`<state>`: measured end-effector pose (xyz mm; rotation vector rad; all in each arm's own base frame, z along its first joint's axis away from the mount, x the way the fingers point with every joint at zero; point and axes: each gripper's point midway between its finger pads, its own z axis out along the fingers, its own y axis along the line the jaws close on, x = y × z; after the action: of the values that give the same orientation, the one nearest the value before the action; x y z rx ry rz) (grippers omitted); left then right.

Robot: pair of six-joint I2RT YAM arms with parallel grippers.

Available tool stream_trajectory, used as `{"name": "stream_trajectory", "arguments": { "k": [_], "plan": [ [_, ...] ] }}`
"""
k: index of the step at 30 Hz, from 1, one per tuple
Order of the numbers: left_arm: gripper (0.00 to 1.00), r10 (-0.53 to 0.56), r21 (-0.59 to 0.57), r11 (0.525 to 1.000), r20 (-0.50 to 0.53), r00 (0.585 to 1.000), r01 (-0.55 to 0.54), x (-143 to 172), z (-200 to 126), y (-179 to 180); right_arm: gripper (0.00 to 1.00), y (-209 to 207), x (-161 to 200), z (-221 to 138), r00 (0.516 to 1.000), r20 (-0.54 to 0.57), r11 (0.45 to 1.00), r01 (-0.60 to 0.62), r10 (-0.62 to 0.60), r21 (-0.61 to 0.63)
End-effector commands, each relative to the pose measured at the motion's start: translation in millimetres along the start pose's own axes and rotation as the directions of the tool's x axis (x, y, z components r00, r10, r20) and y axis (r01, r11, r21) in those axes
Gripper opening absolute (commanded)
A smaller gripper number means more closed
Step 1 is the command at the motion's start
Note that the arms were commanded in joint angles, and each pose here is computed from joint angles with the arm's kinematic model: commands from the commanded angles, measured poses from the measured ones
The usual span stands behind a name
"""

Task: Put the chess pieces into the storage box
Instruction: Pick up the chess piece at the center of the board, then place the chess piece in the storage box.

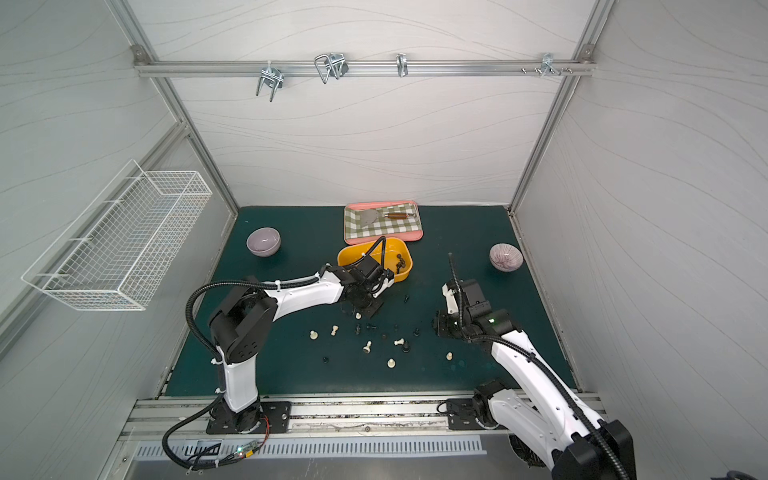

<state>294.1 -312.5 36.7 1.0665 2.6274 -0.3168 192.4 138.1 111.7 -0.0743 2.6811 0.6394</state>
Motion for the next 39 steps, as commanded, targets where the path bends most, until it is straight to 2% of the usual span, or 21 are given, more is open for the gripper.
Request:
{"name": "stream_trajectory", "arguments": {
  "k": [1, 14, 20, 26, 31, 33, 39],
  "plan": [
    [0.05, 0.017, 0.031, 0.999, 0.090, 0.996, -0.019, -27.4, -29.2, -10.4, 0.24, -1.2, 3.2, 0.0, 1.000, -0.003, 1.000, -0.007, 0.007, 0.008],
    [0.06, 0.000, 0.087, 0.996, 0.221, 0.975, -0.020, -69.9, -83.8, -12.4, 0.24, 5.1, -0.2, -4.7, 1.000, -0.003, 1.000, 0.016, -0.016, 0.002],
    [0.07, -0.093, 0.074, 0.994, 0.279, 0.956, 0.075, -87.0, -107.5, 25.7, 0.24, 9.9, -4.1, -9.9, 0.999, -0.005, 0.999, 0.034, -0.034, -0.004],
    [0.08, -0.156, 0.041, 0.988, 0.305, 0.940, 0.151, -90.8, -118.5, 64.7, 0.24, 14.2, -7.0, -16.0, 0.999, -0.007, 0.999, 0.046, -0.046, -0.003],
    [0.08, -0.178, 0.005, 0.983, 0.282, 0.943, 0.184, -91.2, -118.1, 95.8, 0.24, 15.1, -7.2, -18.1, 0.999, -0.001, 0.999, 0.052, -0.052, 0.004],
    [0.08, -0.185, -0.045, 0.978, 0.264, 0.947, 0.203, -90.4, -117.7, 112.4, 0.24, 14.8, -8.6, -18.8, 0.999, 0.010, 0.999, 0.050, -0.050, 0.010],
    [0.09, -0.222, -0.090, 0.965, 0.232, 0.947, 0.248, -91.2, -104.0, 147.8, 0.24, 14.6, -7.7, -22.2, 0.999, 0.045, 1.000, 0.023, -0.024, 0.008]
  ]
}}
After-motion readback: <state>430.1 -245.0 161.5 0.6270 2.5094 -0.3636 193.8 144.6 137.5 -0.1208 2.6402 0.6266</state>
